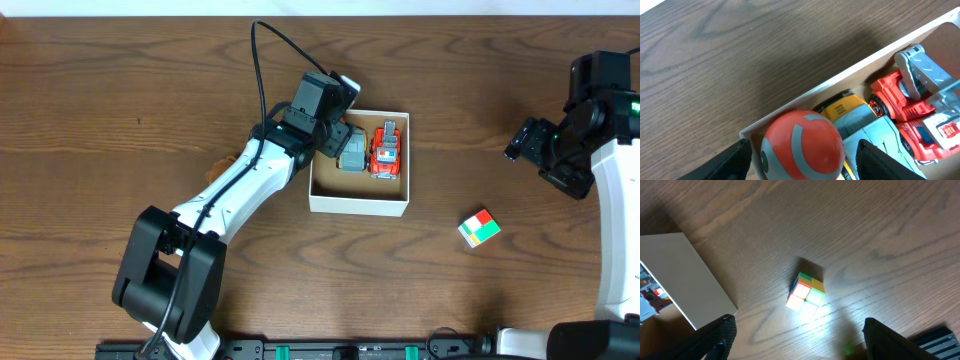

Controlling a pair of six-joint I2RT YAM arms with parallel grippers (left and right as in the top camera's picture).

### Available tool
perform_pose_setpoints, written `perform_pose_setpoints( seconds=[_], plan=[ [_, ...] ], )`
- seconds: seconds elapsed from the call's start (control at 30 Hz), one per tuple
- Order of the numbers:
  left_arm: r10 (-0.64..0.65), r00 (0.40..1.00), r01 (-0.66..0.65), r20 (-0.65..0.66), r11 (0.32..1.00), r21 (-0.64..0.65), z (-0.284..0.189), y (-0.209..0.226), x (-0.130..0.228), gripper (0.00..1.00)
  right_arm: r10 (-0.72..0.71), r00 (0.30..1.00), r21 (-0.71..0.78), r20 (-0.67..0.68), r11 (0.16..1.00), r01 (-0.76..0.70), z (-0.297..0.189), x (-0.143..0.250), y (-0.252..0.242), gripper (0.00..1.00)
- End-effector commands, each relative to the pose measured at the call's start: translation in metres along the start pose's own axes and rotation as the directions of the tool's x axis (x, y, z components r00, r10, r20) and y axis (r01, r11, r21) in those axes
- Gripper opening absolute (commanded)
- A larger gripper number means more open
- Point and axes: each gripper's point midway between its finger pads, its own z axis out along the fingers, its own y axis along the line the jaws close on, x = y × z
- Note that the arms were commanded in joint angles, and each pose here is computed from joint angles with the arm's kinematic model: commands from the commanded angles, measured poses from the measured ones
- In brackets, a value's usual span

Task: Pack container
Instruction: 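Carry the ball right and lower it into the box, then open the left gripper to release the ball in the box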

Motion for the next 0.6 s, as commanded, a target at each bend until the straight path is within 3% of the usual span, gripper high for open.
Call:
perform_pose_setpoints(
  seconds=[0.0,0.07,0.23,0.33,0.37,0.47,0.57],
  plan=[
    [0.005,0.999,-0.004,0.036,1.000,-0.016,-0.011,0.005,-0.012,0.68,-0.011,1.000,-0.001,-0.007,1.000,0.011,0.001,0.002,0.000,0.84],
    [0.004,0.999,-0.003,0.051,1.000,-0.018,-0.017,0.006,-0.017,0.67,-0.011,1.000,-0.001,-0.006,1.000,0.011,0.001,0.001,0.000,0.84],
    [-0.009,0.996,0.011,0.091,1.000,-0.022,-0.032,0.007,-0.028,0.41,-0.011,1.000,-0.002,-0.005,1.000,0.011,0.001,0.001,0.000,0.84],
    [-0.009,0.995,0.012,0.102,1.000,-0.023,-0.037,0.008,-0.031,0.36,-0.011,1.000,-0.002,-0.005,1.000,0.011,0.001,0.001,0.000,0.84],
    [-0.009,0.995,0.012,0.098,1.000,-0.023,-0.037,0.008,-0.030,0.32,-0.011,1.000,-0.002,-0.005,1.000,0.011,0.001,0.001,0.000,0.84],
    [-0.014,0.998,0.015,0.062,1.000,-0.018,-0.036,0.006,-0.022,0.07,-0.011,1.000,-0.002,-0.004,1.000,0.011,0.001,0.001,0.000,0.84],
    [-0.034,0.999,0.034,0.016,0.999,-0.013,-0.035,0.005,-0.010,0.06,-0.011,1.000,-0.002,-0.004,1.000,0.011,0.001,0.001,0.000,0.84]
  ],
)
